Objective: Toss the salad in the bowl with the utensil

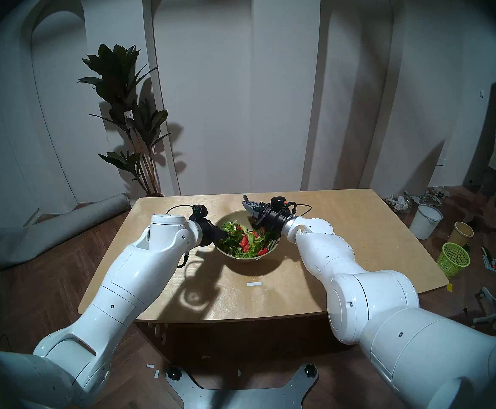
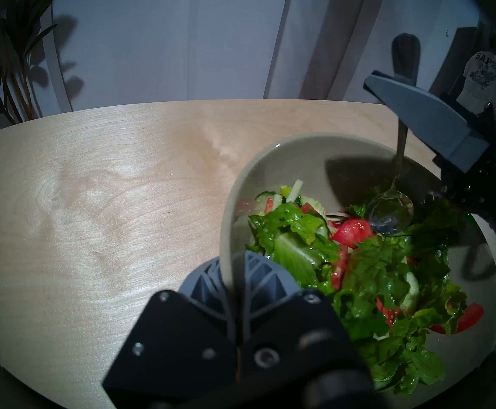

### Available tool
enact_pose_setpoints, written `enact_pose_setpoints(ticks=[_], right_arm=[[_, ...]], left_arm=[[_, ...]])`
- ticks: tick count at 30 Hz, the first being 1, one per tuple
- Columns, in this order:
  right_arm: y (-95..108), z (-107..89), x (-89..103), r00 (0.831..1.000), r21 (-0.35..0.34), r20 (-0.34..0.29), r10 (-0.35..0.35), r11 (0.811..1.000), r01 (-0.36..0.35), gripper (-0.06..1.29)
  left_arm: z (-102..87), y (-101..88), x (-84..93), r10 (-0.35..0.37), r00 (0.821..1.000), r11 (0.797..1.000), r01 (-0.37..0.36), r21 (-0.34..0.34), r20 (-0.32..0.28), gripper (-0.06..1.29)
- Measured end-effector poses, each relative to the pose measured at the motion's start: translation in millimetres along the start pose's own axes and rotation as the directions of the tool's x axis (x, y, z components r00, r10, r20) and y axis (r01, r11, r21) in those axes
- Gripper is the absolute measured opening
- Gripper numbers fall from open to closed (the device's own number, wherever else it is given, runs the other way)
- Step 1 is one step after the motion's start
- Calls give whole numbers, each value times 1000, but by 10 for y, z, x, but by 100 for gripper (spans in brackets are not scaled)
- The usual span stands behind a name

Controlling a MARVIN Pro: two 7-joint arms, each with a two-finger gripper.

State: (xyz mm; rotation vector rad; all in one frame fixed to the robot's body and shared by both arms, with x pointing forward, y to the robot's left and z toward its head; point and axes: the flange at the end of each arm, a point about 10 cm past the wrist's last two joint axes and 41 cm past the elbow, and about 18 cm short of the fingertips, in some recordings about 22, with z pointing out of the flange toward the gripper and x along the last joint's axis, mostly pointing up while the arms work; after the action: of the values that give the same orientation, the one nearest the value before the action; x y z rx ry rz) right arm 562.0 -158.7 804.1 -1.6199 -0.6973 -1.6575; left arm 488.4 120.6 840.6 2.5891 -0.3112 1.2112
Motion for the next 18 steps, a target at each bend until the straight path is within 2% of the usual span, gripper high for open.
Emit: enact_pose_setpoints(ticks=[6,11,18], right_arm=[[-12,83,-16,997,-27,-1,82,996,-82,-3],[-35,108,-14,984,-27,-37,176,984,-177,-3],[-40,105,-9,978,-18,-46,205,978,-206,-3]], left_arm=[[-1,-1,2,0,1000,1000,0,0,0,-1],[-3,-14,2,0,1000,1000,0,4,0,-1],[-3,-14,2,-1,1000,1000,1,3,0,-1]])
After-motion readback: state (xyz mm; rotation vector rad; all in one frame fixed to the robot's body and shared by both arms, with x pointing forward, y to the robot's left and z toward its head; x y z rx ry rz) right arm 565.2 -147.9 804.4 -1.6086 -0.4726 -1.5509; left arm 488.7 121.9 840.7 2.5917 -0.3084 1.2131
